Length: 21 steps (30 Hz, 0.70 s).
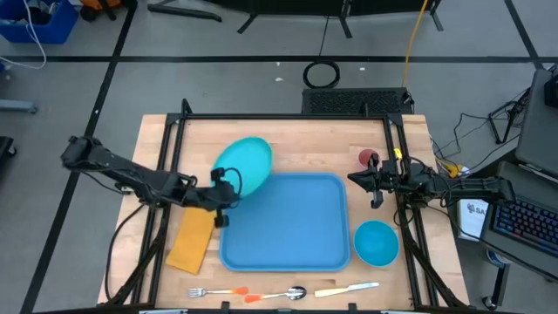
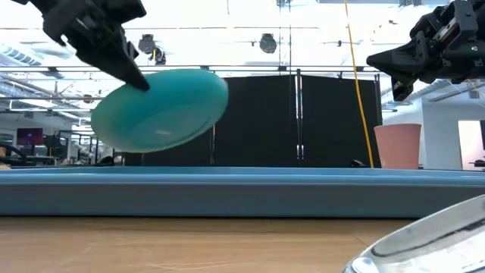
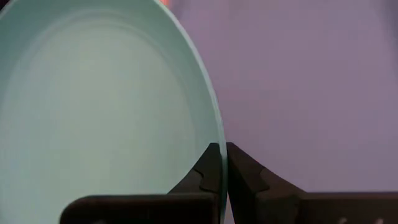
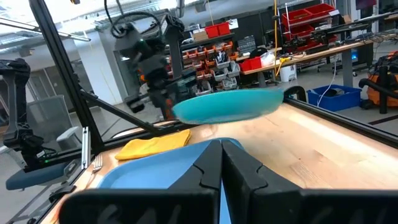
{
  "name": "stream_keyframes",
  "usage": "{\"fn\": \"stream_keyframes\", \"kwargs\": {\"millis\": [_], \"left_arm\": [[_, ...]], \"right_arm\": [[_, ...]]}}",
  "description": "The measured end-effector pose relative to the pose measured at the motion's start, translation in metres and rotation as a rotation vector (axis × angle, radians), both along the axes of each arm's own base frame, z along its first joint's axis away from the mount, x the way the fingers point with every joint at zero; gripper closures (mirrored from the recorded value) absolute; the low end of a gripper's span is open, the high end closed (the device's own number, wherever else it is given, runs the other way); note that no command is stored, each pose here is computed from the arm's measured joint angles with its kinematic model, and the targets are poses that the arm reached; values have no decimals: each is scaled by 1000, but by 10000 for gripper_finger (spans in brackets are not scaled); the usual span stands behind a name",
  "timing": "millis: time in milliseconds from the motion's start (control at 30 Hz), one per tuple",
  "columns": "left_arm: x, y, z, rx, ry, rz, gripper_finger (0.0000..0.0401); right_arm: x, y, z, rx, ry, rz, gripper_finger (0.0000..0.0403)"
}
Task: Set up tray
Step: Put the blue plate on the blue tray
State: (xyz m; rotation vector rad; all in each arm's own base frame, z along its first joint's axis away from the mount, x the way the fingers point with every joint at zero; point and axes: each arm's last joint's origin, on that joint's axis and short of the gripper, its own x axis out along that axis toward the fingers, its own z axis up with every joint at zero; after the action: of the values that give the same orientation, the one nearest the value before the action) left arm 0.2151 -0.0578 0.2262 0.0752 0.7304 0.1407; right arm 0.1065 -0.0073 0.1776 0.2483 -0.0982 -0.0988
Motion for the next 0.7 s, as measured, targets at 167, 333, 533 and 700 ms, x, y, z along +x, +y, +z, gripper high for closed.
{"fn": "stream_keyframes", "kwargs": {"millis": [167,333,533,700], "left_arm": [[14,-19,-3,-36,-52,-104,394],[29,-33,-14,-16,-14,-144,394],[51,-52,-20,6,29,-207,394],[72,-69,-20,29,52,-289,394]], "right_arm": [[0,-1,-1,3,7,-30,403],[1,-1,-2,3,23,-29,403],[2,-1,-3,4,38,-29,403],[3,-2,-4,6,47,-52,403]]}}
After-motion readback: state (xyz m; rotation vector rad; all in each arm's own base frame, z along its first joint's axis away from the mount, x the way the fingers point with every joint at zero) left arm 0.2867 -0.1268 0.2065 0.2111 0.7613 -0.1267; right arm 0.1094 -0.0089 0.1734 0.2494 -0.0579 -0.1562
